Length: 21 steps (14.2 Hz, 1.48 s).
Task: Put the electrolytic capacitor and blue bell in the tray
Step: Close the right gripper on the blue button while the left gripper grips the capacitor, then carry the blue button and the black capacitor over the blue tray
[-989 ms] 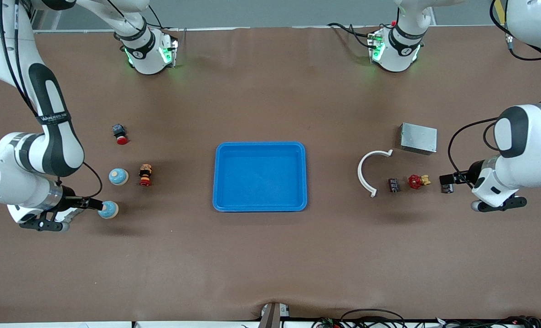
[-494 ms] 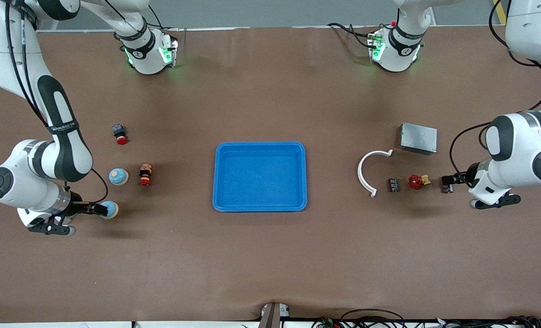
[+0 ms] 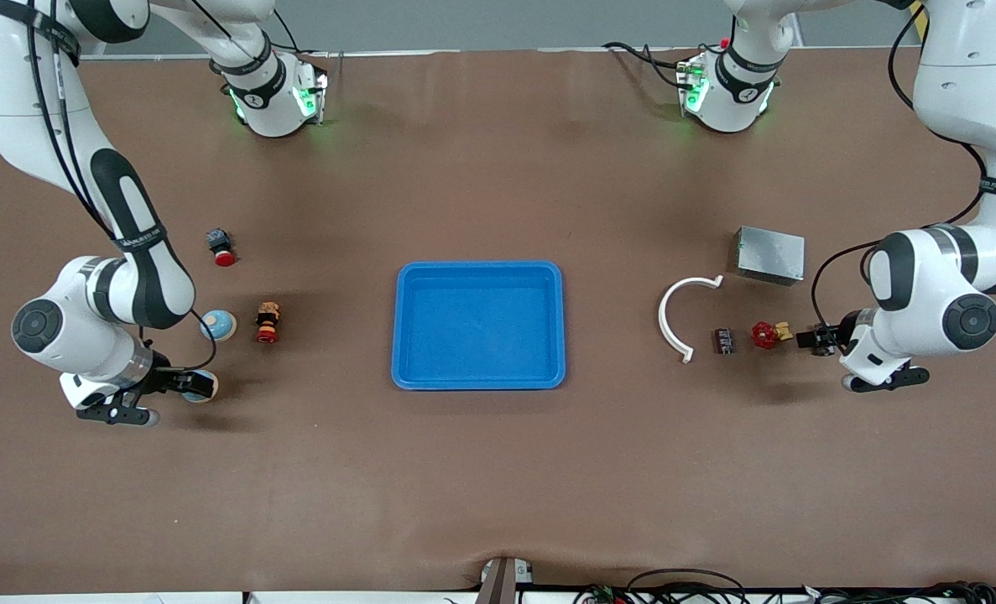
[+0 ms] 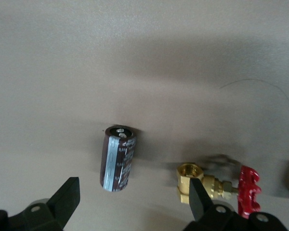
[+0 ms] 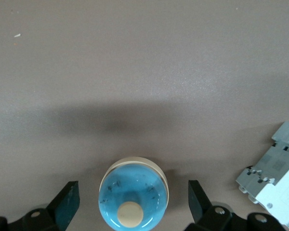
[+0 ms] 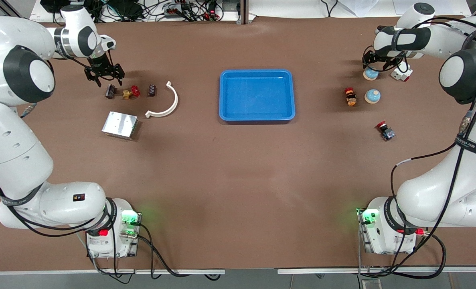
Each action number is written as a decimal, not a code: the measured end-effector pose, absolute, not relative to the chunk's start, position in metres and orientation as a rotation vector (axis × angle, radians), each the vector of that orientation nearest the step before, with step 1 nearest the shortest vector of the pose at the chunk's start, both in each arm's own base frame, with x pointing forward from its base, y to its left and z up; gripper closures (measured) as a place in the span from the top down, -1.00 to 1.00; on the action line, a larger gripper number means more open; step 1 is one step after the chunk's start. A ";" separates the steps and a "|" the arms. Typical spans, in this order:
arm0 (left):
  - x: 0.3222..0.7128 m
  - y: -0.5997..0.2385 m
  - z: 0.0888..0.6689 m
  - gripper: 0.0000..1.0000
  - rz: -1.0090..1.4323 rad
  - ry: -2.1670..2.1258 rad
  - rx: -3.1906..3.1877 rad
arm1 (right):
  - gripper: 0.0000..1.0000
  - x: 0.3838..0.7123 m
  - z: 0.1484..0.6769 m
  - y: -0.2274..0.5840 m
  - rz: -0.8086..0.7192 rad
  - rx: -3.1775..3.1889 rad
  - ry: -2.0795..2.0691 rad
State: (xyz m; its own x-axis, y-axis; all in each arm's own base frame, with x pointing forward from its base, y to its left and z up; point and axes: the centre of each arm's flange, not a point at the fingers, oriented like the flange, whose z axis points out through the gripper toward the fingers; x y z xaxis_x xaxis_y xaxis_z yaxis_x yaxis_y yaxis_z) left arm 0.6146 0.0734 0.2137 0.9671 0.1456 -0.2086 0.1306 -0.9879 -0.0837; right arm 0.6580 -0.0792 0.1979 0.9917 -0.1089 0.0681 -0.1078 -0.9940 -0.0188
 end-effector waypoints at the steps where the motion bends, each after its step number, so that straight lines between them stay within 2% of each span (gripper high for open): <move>1: 0.614 0.075 0.210 1.00 0.338 -0.214 -3.044 | 1.00 0.658 0.198 -0.079 -0.107 -3.120 0.170; 10: 0.613 0.093 0.180 0.99 0.366 -0.246 -3.037 | 1.00 0.654 0.187 -0.078 -0.078 -3.119 0.170; 11: 0.613 0.093 0.180 0.86 0.365 -0.246 -3.037 | 1.00 0.653 0.185 -0.078 -0.074 -3.119 0.169; 13: 0.614 0.093 0.181 0.44 0.361 -0.246 -3.037 | 1.00 0.653 0.183 -0.078 -0.071 -3.119 0.168; 14: 0.615 0.093 0.182 0.24 0.357 -0.246 -3.038 | 0.86 0.653 0.183 -0.078 -0.071 -3.119 0.168; 16: 0.617 0.096 0.185 -0.21 0.346 -0.250 -3.036 | 0.40 0.653 0.183 -0.074 -0.071 -3.118 0.161; 17: 0.619 0.098 0.187 -0.39 0.340 -0.251 -3.035 | 0.29 0.654 0.185 -0.073 -0.074 -3.117 0.157; 21: 0.623 0.102 0.192 -0.40 0.317 -0.260 -3.035 | 0.29 0.658 0.193 -0.058 0.000 -3.109 0.160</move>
